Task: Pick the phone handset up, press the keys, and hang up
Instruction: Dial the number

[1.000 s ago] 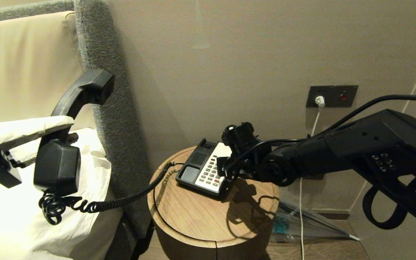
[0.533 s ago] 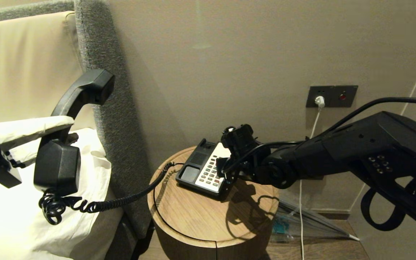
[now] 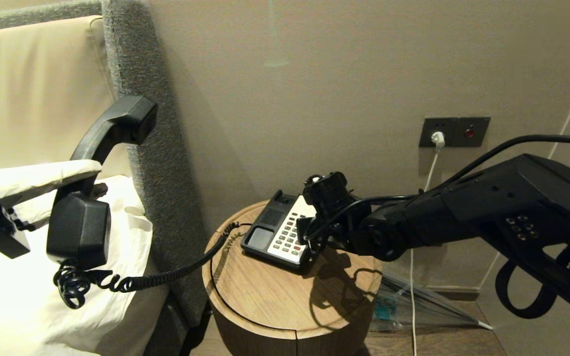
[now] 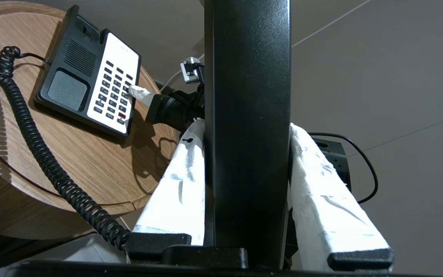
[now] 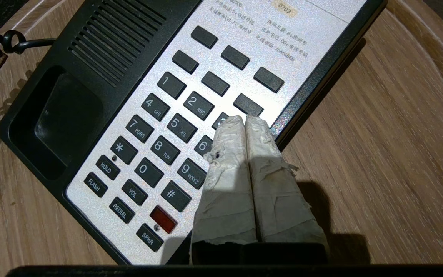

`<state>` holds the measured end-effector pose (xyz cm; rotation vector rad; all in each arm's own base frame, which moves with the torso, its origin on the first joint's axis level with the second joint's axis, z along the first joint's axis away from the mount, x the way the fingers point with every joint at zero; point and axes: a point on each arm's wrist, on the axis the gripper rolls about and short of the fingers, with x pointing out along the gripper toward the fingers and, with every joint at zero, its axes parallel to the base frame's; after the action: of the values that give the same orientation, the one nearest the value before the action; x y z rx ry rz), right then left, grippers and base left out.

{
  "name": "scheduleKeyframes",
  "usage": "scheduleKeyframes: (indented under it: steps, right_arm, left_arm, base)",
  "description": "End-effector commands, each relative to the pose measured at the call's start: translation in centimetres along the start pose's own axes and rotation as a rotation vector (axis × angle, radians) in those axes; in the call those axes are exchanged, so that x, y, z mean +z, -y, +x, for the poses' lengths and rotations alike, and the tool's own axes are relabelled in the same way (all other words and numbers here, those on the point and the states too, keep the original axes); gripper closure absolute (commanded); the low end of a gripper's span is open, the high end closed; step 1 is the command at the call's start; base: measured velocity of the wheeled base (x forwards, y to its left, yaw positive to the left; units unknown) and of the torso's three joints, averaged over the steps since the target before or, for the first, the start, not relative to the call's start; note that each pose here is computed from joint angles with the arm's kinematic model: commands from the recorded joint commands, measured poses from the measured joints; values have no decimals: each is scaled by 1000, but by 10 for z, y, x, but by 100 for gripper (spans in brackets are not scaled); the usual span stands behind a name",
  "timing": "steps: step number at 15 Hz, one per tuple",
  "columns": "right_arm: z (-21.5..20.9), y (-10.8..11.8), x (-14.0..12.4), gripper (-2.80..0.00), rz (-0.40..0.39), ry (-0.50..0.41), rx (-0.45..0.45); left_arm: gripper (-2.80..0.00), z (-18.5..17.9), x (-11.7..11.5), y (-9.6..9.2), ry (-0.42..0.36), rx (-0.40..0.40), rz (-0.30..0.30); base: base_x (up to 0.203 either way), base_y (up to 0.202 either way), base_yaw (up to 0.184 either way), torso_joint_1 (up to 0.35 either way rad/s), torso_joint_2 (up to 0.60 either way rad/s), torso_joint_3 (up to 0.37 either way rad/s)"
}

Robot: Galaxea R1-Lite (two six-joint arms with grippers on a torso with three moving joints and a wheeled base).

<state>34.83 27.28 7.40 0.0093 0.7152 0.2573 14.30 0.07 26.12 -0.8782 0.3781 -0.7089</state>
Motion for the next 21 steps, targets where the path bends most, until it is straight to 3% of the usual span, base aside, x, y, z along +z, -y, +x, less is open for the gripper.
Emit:
scheduleKeyframes:
  steps: [1, 21]
  right_arm:
    - [4, -1, -4, 0, -5, -13, -5]
    - [-15, -5, 18, 0, 22, 64, 28]
  left_arm:
    - [0, 0, 0, 0, -3, -3, -5]
    - [0, -1, -1, 1, -1, -7, 1]
  base:
    - [0, 0, 0, 0, 0, 0]
    - [0, 0, 0, 0, 0, 0]
